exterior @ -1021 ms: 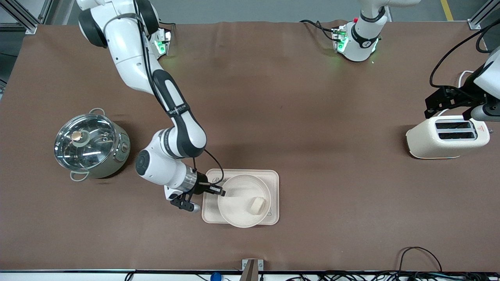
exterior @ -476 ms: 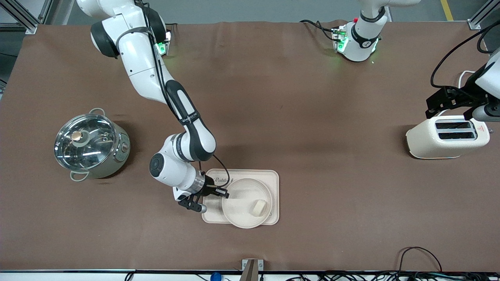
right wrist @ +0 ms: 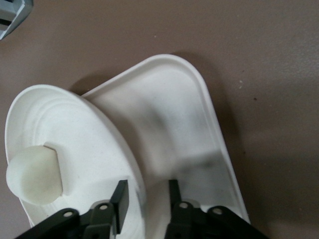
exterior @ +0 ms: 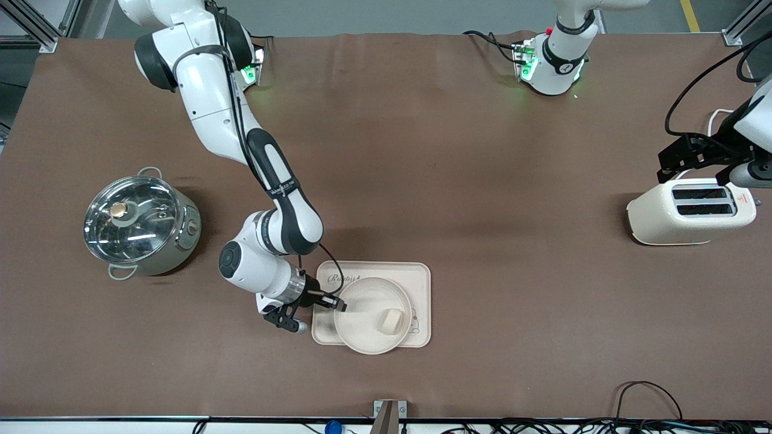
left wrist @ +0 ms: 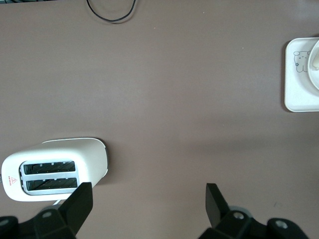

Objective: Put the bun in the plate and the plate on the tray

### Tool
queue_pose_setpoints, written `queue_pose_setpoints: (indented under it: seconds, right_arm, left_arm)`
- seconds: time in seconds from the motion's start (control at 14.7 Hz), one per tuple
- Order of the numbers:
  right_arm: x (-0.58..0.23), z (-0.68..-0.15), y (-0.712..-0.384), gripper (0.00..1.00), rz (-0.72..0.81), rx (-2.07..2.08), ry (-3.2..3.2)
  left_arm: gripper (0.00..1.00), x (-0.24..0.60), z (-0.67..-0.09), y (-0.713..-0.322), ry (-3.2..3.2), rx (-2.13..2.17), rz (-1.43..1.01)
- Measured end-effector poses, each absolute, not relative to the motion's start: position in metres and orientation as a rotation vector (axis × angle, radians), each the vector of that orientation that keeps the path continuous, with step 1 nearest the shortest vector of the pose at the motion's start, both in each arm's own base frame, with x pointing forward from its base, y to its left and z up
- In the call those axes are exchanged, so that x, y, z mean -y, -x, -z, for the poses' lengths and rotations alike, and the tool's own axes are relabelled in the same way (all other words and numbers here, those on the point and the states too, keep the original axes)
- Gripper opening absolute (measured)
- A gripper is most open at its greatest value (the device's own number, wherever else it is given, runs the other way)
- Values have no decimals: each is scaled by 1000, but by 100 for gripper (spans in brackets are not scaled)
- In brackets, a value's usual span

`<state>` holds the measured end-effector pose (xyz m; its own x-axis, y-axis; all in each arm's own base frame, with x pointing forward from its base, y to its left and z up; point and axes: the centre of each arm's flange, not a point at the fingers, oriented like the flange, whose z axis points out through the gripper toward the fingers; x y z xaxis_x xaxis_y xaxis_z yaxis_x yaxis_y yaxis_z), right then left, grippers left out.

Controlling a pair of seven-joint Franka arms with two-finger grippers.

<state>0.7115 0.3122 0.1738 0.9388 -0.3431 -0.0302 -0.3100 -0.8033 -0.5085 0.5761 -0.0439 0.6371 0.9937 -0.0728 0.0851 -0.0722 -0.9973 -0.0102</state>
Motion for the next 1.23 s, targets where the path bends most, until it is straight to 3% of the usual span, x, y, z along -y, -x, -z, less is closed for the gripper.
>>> queue_pose_setpoints:
  seconds: [0.34,0.41,0.82,1.23]
  right_arm:
    - [-299,-231,-718,96,12,-381,2607]
    - [-291,-252,-720,100,7,-345,2645]
    - [-247,-390,-708,100,-21,-167,2875]
    - [-166,-551,-654,100,-45,-117,3063]
  left_arm:
    - [100,44,-637,-576,3130,-113,133]
    - [100,44,-637,-576,3130,-108,131]
    - [100,48,-635,-574,3133,-73,107]
    - [100,48,-635,-574,3133,-72,105]
